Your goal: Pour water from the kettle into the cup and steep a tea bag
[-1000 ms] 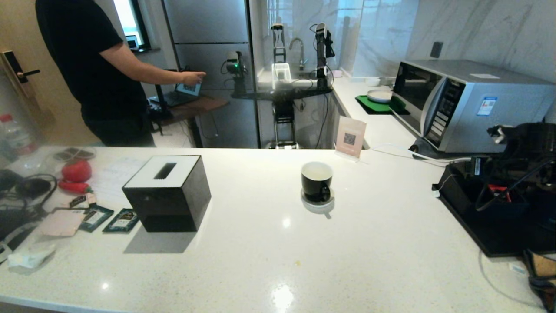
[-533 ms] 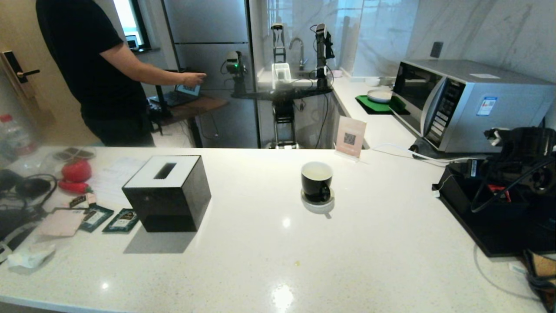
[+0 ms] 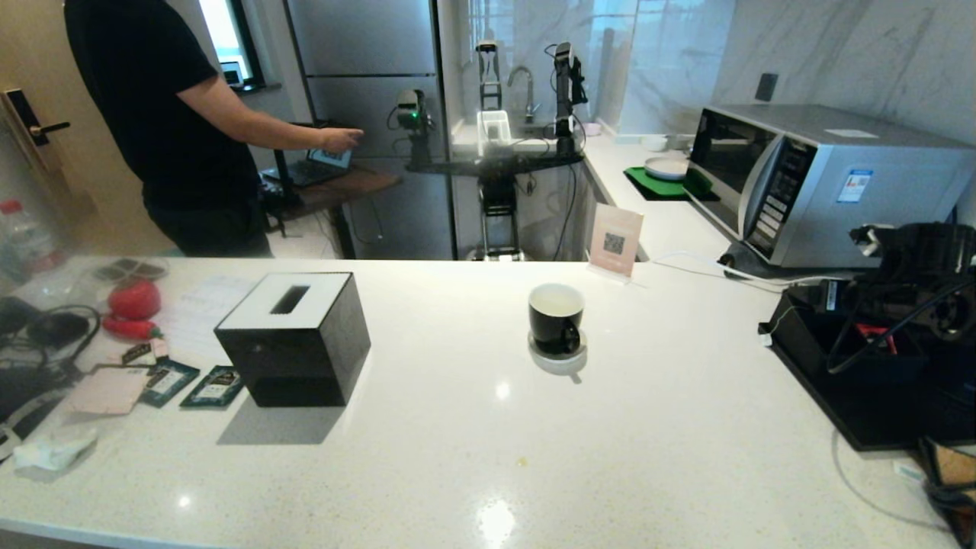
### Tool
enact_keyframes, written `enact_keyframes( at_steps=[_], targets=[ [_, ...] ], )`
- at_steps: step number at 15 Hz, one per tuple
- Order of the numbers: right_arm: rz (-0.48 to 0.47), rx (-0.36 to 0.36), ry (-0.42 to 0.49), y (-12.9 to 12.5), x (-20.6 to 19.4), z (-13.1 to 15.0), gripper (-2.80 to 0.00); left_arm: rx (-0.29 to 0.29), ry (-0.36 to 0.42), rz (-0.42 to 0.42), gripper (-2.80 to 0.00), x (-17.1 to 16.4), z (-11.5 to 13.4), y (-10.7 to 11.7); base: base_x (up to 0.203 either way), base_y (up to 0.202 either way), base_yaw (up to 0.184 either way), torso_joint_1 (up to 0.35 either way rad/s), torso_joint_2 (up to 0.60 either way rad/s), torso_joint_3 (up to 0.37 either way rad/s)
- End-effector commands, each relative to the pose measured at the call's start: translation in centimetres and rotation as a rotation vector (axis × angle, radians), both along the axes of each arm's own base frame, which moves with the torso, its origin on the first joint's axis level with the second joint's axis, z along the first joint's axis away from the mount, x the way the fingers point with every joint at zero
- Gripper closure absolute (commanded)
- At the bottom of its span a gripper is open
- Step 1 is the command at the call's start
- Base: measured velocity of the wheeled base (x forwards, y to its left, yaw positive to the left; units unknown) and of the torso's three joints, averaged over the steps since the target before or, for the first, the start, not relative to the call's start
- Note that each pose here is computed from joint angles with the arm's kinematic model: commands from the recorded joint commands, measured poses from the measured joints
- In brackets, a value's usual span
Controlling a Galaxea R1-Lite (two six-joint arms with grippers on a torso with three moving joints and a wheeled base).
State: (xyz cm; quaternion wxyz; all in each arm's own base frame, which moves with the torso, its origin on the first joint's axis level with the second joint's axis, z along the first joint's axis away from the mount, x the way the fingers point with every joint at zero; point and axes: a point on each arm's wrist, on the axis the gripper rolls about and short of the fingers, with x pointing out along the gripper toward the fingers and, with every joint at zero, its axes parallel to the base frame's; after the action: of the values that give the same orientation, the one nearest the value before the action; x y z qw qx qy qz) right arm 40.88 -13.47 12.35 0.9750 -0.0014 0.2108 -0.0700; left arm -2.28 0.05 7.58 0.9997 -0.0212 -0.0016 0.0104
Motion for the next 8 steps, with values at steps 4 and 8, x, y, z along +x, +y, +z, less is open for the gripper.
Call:
enact_keyframes(
  at_steps=[4, 8],
  targets=[
    [0.005, -0.007, -0.002, 0.22, -0.46, 0.16, 0.00, -0.001, 0.000, 0.001, 0.00, 0.00, 0.00, 0.00, 0.000, 0.000, 0.000, 0.000, 0.00, 0.000],
    [0.003, -0.003, 0.002, 0.21, -0.44, 0.10, 0.00, -0.001, 0.000, 0.001, 0.00, 0.00, 0.00, 0.00, 0.000, 0.000, 0.000, 0.000, 0.00, 0.000]
  ],
)
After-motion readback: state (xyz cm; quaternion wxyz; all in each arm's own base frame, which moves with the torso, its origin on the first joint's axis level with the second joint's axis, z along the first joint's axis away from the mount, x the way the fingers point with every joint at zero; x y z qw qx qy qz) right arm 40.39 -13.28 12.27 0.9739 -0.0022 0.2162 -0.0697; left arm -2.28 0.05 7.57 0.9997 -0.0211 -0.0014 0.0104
